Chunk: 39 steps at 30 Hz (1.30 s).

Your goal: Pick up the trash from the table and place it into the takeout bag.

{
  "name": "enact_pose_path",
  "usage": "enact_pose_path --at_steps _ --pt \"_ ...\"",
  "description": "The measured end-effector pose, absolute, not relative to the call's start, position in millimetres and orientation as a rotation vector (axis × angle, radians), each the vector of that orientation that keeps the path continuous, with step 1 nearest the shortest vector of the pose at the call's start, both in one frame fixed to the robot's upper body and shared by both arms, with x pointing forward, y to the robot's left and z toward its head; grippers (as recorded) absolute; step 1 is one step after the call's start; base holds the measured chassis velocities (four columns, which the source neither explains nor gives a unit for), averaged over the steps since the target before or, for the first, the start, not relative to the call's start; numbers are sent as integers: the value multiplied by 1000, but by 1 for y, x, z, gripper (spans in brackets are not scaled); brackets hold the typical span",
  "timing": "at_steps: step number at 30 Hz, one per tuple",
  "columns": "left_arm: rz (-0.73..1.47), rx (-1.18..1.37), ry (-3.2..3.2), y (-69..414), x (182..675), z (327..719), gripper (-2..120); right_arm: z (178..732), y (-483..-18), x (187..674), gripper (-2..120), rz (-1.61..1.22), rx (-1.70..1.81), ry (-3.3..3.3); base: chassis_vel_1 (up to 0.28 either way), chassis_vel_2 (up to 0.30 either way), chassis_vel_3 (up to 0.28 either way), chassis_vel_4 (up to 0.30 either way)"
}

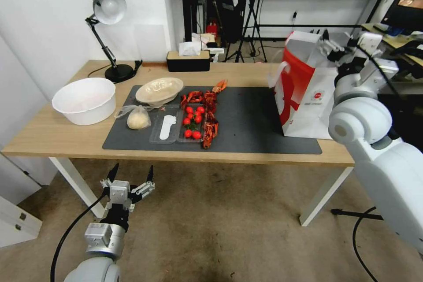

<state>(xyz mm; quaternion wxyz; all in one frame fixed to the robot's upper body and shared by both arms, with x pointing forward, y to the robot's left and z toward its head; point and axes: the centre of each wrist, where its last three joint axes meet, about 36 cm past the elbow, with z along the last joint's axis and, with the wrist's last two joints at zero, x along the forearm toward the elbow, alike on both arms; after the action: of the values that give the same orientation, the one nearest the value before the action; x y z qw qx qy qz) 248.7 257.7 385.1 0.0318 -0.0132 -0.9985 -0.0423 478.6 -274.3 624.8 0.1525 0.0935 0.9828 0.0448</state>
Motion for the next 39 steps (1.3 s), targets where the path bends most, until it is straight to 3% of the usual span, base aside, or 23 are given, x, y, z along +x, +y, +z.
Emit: enact_pose_path --at_steps 5,11,23,39 --pt "-131 -44 -3077 258 249 386 100 624 -268 451 100 247 -121 2695 0 0 0 0" --pt "-135 -48 -3082 259 247 387 100 575 -257 396 100 211 -531 2678 0 0 0 0" --pt "-136 -47 -3081 261 249 384 100 497 -242 336 100 -21 -350 2850 0 0 0 0" --pt "-134 -44 -3082 262 253 381 100 400 -232 261 100 -55 -138 3038 0 0 0 0"
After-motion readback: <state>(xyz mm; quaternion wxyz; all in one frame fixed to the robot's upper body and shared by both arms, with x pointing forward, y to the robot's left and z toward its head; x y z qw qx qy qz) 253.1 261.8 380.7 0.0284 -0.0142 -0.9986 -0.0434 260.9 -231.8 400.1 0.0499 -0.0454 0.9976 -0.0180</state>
